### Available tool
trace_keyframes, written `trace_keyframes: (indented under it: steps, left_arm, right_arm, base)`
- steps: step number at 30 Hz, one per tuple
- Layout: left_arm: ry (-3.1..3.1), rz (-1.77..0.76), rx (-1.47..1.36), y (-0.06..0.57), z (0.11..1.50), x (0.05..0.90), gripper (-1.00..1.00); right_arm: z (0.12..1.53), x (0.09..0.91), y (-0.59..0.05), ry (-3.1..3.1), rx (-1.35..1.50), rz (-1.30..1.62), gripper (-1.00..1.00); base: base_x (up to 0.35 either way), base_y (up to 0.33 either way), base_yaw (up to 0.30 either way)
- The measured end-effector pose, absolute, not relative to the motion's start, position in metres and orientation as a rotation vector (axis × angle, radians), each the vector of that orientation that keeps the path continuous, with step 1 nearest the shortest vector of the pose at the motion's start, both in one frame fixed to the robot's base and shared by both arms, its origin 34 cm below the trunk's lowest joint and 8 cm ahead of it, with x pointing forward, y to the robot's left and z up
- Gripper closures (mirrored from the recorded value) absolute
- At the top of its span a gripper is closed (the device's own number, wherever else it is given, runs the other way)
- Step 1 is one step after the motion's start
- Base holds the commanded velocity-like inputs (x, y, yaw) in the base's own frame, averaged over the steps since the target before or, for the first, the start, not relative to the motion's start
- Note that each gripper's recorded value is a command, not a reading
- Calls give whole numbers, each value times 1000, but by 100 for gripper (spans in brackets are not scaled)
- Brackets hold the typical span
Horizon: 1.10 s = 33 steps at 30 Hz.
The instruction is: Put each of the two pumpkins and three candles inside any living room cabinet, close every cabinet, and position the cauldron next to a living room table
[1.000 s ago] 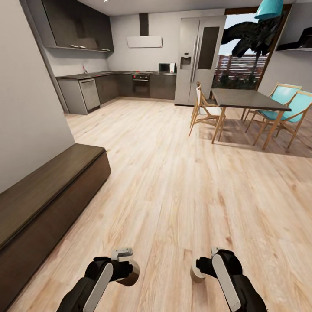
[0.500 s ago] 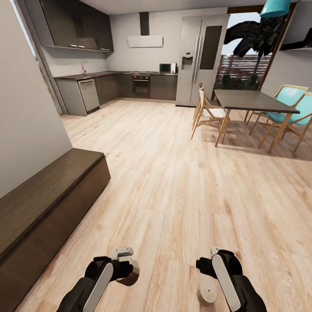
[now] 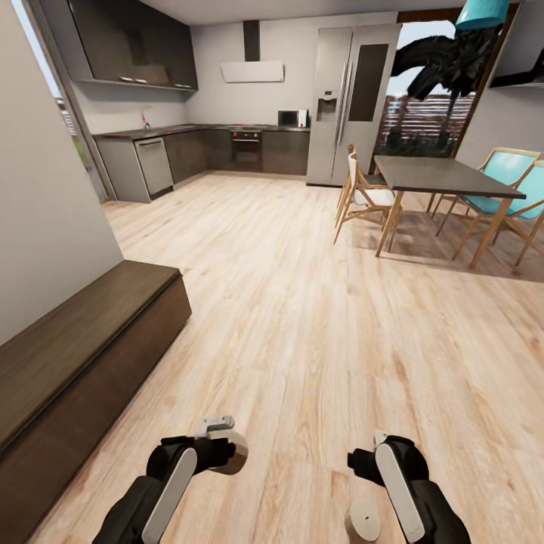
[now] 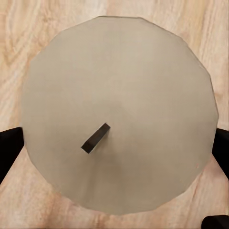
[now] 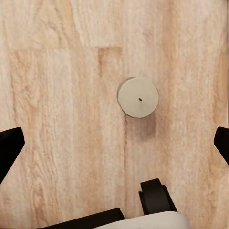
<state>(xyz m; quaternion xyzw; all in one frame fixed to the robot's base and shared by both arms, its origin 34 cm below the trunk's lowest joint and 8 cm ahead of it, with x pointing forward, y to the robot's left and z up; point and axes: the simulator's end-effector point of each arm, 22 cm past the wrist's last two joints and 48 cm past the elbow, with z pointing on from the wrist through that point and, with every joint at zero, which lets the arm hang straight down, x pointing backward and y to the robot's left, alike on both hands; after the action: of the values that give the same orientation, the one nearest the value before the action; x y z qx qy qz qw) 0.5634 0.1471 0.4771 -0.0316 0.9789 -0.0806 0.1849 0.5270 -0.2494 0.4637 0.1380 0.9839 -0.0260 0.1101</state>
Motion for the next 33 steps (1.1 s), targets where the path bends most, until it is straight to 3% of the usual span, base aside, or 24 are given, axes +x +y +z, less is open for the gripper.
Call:
trace_keyframes:
  steps: [33]
  left_arm:
    - [2803, -291, -41, 116, 410, 537, 100]
  right_arm:
    - [389, 506, -287, 2836, 598, -109, -100]
  base:
    - [-32, 0, 0]
